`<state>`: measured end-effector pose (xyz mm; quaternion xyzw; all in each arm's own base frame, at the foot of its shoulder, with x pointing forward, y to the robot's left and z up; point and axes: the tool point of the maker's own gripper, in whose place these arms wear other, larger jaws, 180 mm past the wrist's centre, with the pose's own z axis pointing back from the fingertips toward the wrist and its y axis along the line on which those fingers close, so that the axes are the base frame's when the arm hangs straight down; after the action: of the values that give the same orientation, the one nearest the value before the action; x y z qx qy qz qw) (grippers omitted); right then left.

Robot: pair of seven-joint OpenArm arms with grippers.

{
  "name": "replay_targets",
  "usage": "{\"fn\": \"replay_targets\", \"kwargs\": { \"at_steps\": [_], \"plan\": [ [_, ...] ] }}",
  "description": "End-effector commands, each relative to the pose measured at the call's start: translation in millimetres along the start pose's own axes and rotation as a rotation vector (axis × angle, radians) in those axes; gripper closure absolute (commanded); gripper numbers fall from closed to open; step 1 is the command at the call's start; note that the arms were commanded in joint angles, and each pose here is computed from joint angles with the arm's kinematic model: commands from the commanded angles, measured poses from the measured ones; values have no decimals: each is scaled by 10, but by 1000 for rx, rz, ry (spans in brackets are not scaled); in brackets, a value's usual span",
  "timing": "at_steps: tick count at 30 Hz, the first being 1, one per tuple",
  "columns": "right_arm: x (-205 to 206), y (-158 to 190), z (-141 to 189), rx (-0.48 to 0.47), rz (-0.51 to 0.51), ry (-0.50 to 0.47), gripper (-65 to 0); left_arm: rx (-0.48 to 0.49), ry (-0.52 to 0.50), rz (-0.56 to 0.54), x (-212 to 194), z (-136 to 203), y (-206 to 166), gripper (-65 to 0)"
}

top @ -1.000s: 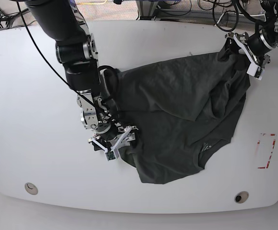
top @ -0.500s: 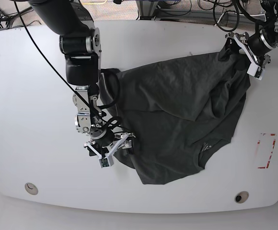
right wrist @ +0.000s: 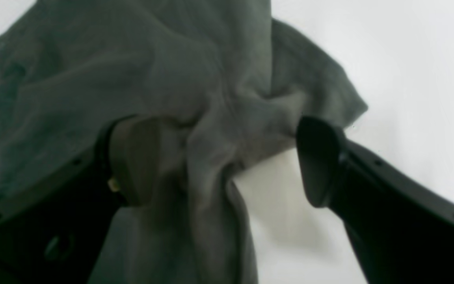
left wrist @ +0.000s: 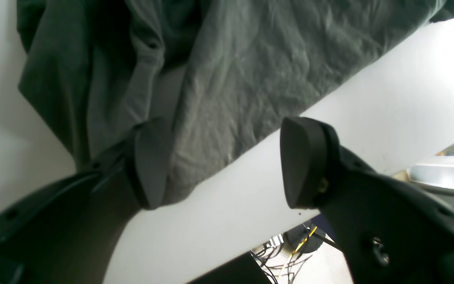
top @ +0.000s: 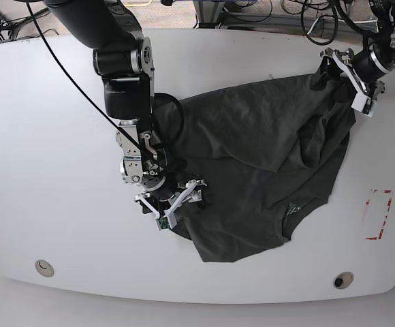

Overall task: Fold the T-shirt properly
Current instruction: 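Regrasp the shirt edges with both grippers at opposite corners, then lift and shake the shirt between both grippers, then lay it down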

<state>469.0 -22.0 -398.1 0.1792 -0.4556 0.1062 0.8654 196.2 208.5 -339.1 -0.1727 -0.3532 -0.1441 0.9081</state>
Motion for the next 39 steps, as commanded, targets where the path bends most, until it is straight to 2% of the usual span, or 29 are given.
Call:
{"fn": "replay_targets", "kwargs": {
  "at_steps": [1, 4, 9, 13, 21, 24, 25, 28, 33, 39],
  "plan": [
    [234, 19, -28, 6, 1, -66, -499, 1, -38, -20, 115, 38, 16, -403],
    [146, 17, -50, 8, -7, -52, -487, 7, -39, -16, 115, 45, 34, -403],
    [52, 3, -65, 7, -16, -30, -360, 95, -74, 13, 165, 203, 286, -403],
    [52, 3, -65, 7, -16, -30, -273, 161, -132, 88, 199, 265, 517, -404],
    [63, 2, -63, 7, -13, -32, -236, 205, -145, 199, 67, 243, 810, -406],
    [60, 2, -63, 7, -13, -31, -155, 204, -138, 232, 5, 202, 870, -404],
    [60, 2, -63, 7, -13, -31, -97, 208, -139, 249, -17, 193, 910, -404],
    [57, 2, -63, 7, -13, -29, -2, 212, -138, 278, -56, 164, 975, -404],
    [48, 2, -62, 7, -14, -28, -19, 242, -82, 290, -207, 126, 1107, -406],
    [38, 3, -61, 7, -14, -26, -22, 246, -61, 273, -213, 31, 1186, -406]
  ]
}}
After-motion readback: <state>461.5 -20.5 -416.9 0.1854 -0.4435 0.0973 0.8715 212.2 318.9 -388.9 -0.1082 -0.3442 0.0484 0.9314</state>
